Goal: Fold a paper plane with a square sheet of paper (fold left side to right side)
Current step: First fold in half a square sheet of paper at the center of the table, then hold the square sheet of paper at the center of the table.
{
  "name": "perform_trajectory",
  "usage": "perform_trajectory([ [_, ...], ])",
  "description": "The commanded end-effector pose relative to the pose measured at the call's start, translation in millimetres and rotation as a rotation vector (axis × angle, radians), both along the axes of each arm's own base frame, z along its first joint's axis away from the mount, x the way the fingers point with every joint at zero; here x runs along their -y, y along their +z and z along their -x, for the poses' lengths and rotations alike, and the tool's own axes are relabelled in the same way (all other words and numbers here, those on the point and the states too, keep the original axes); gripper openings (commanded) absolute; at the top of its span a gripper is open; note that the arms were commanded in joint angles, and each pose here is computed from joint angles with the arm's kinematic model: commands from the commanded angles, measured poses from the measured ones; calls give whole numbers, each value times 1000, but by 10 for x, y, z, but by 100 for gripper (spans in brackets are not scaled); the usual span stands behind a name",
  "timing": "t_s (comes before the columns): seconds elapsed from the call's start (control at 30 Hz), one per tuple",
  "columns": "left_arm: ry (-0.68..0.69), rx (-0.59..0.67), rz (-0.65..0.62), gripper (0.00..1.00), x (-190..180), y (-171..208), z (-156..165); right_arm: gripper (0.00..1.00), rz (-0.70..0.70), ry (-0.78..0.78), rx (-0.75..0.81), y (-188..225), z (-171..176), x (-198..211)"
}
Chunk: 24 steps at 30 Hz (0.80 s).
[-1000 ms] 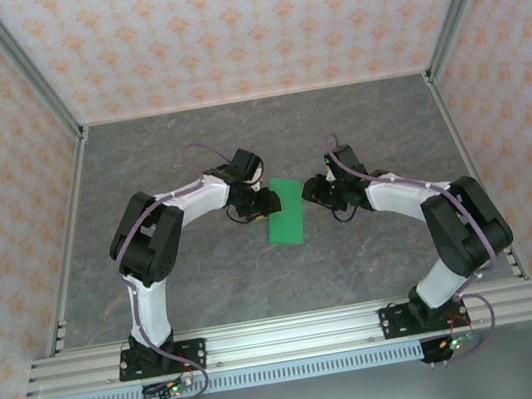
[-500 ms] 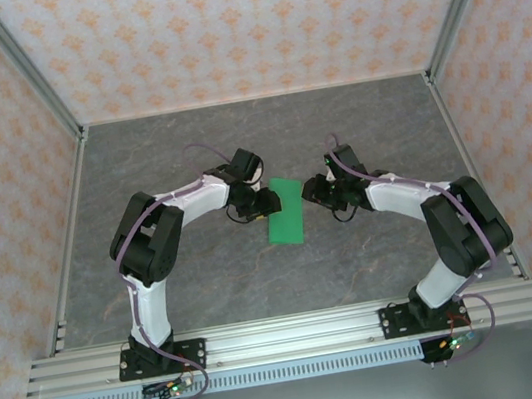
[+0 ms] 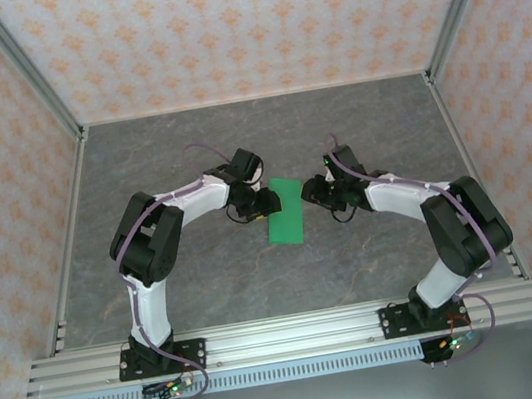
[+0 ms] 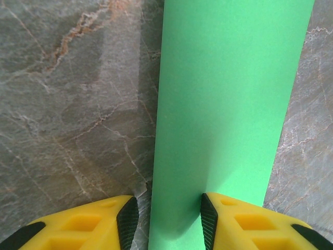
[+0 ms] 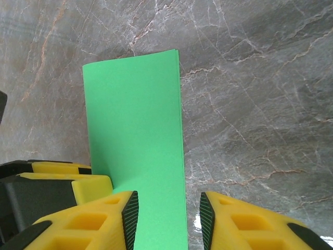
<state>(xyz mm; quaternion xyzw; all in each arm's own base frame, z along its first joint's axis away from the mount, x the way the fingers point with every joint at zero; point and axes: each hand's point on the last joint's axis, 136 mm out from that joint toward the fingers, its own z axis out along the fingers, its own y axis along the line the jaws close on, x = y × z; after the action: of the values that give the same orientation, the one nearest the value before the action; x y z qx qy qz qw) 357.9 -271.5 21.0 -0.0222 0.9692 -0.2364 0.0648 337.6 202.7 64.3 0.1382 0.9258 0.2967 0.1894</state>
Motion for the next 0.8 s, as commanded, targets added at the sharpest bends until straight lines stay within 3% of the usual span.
perform_trajectory([
  [0.0, -29, -54, -89, 43, -69, -370, 164, 40, -18, 3, 20, 59, -44, -73],
  [0.37, -28, -56, -93, 42, -79, -377, 168, 39, -69, 2, 8, 16, -67, -200],
  [0.63, -28, -56, -94, 42, -76, -377, 167, 18, -156, -19, -25, -95, -140, -336],
  [0.77, -28, -56, -94, 42, -74, -375, 164, 12, -157, -13, -46, -173, -156, -377],
])
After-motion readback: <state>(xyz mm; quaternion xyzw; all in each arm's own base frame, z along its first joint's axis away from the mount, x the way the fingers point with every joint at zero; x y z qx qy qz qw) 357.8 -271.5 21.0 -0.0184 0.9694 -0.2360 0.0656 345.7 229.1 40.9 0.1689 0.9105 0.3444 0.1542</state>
